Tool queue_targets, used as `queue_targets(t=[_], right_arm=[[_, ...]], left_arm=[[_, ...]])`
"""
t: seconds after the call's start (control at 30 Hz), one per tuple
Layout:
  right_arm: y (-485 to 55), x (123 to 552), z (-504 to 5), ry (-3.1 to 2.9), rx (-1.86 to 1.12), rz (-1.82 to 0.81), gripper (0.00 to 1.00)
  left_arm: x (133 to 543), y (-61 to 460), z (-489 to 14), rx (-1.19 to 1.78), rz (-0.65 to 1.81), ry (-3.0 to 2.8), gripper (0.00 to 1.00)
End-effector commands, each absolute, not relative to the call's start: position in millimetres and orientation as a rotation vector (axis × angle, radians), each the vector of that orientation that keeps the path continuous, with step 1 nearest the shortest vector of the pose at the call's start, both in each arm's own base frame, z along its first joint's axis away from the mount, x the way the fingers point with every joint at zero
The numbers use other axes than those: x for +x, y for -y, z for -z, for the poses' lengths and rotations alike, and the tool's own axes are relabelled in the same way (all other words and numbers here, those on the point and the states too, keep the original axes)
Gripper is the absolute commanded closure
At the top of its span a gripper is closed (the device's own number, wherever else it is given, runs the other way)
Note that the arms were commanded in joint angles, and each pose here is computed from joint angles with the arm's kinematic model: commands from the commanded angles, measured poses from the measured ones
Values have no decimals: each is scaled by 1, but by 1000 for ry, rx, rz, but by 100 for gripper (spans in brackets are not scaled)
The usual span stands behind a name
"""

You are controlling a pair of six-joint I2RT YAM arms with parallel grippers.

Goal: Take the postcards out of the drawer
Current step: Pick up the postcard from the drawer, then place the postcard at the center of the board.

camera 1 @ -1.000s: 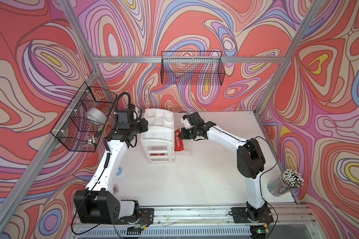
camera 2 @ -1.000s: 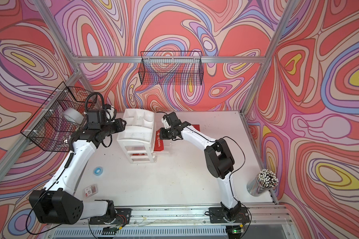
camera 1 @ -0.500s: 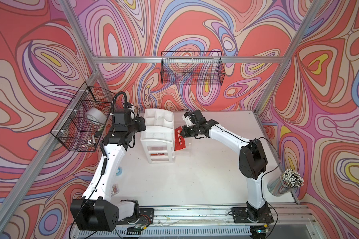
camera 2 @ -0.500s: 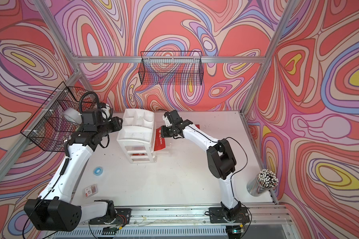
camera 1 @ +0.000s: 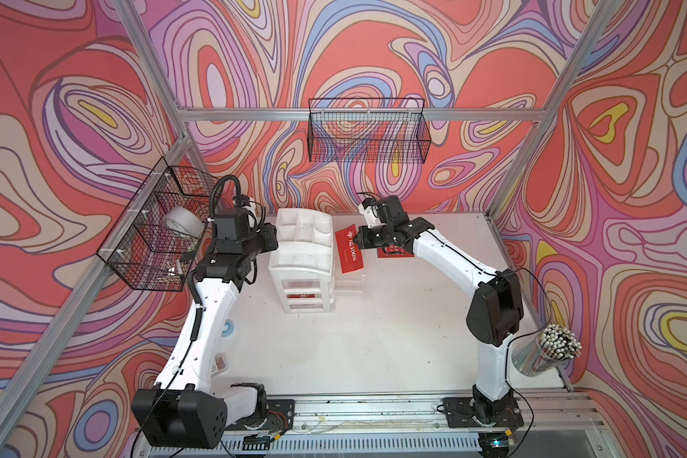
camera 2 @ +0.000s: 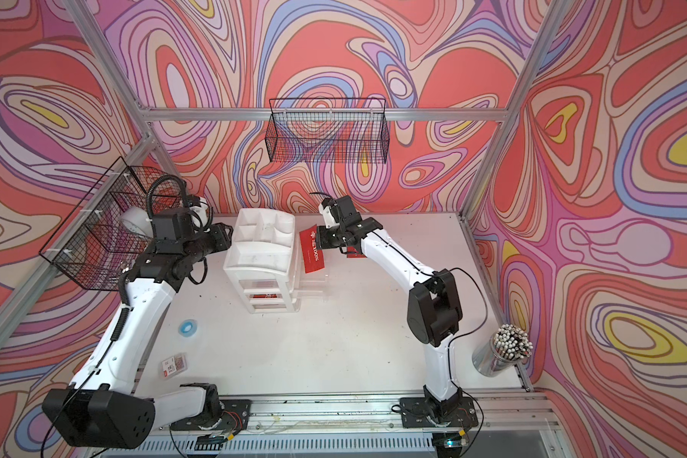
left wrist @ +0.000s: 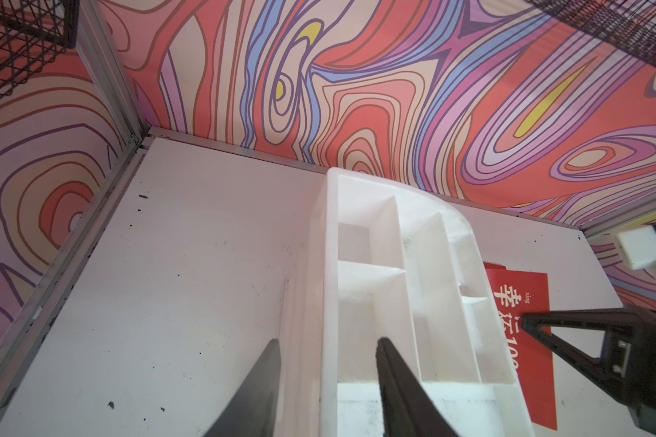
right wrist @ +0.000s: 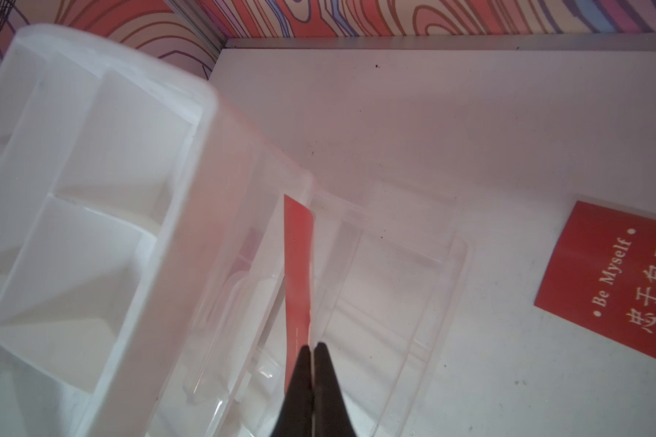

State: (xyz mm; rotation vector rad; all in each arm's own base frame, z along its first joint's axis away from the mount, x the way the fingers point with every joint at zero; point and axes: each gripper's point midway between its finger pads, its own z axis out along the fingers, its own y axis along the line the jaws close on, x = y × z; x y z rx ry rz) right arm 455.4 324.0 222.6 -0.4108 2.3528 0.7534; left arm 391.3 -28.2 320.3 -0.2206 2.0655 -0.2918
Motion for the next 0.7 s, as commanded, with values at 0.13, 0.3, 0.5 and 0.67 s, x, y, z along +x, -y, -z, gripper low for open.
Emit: queue_targets(t=[0.13,0.3,0.5,0.67], right_arm=[[-290,446,-273,-2271,-584,-626,100],[-270,426,-292,-2226,-780,-631,100],[-263,386,-303,-2134,-1074,-734,100],[-268,354,-309,-2047,-1249,-849,100]], left_arm=[[377,59,-352,-66,388,-2026,58],[369,110,-355,161,444,-2046,58],[359,168,-348,420,524,-2059,59],[350,205,-343,594,587,-2043,59]])
